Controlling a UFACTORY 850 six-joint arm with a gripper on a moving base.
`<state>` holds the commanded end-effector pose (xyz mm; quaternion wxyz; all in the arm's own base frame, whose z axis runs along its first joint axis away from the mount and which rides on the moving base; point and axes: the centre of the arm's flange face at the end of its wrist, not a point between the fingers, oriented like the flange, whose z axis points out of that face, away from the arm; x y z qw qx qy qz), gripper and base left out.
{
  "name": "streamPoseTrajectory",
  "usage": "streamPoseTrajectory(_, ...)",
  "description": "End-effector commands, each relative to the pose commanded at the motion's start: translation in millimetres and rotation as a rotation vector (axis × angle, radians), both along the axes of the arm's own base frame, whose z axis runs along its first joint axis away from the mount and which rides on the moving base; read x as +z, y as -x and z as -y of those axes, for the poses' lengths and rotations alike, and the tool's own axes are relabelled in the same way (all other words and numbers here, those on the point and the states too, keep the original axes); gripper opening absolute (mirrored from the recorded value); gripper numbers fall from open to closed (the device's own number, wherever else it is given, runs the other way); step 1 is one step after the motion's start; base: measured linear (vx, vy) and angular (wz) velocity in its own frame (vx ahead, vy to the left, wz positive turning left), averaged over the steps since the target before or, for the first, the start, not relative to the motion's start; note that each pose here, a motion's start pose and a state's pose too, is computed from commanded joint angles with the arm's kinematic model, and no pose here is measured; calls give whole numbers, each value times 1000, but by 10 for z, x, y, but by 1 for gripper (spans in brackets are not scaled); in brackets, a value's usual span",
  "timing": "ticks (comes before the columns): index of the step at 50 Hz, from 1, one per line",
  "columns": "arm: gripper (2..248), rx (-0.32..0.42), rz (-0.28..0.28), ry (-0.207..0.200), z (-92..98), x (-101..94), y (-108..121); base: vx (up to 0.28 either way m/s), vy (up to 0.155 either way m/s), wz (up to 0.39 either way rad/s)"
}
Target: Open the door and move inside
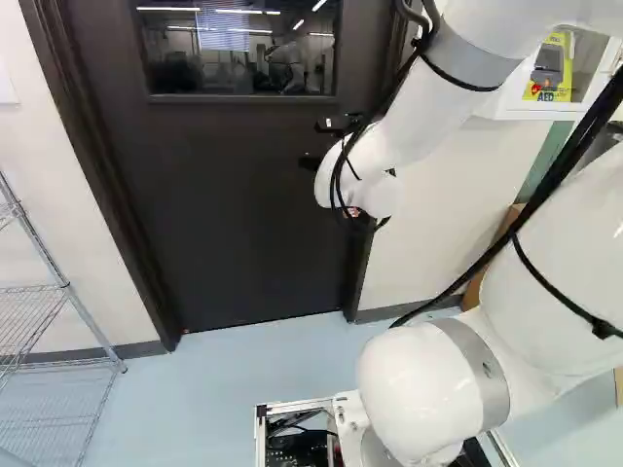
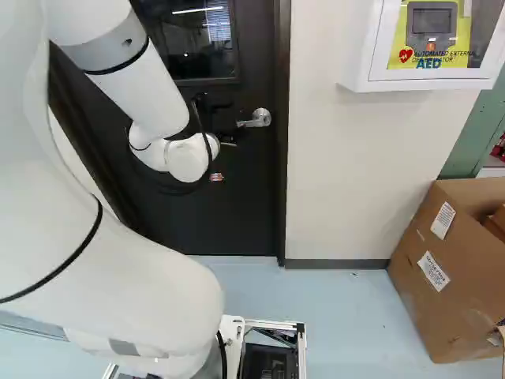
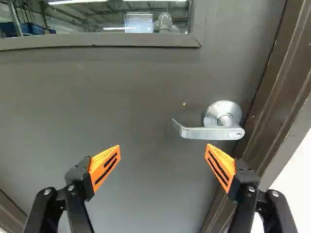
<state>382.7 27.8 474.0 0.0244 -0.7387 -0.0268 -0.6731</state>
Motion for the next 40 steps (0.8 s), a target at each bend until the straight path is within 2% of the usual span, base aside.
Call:
streamPoseTrajectory(28,247,0,60,-4,-7,284,-93,0,0,0)
streamPoseTrajectory(34,247,1,52,-4,-16,332,-149,0,0,0)
streamPoseTrajectory(40,247,7,22,-2,-45,362,-239,0,0,0)
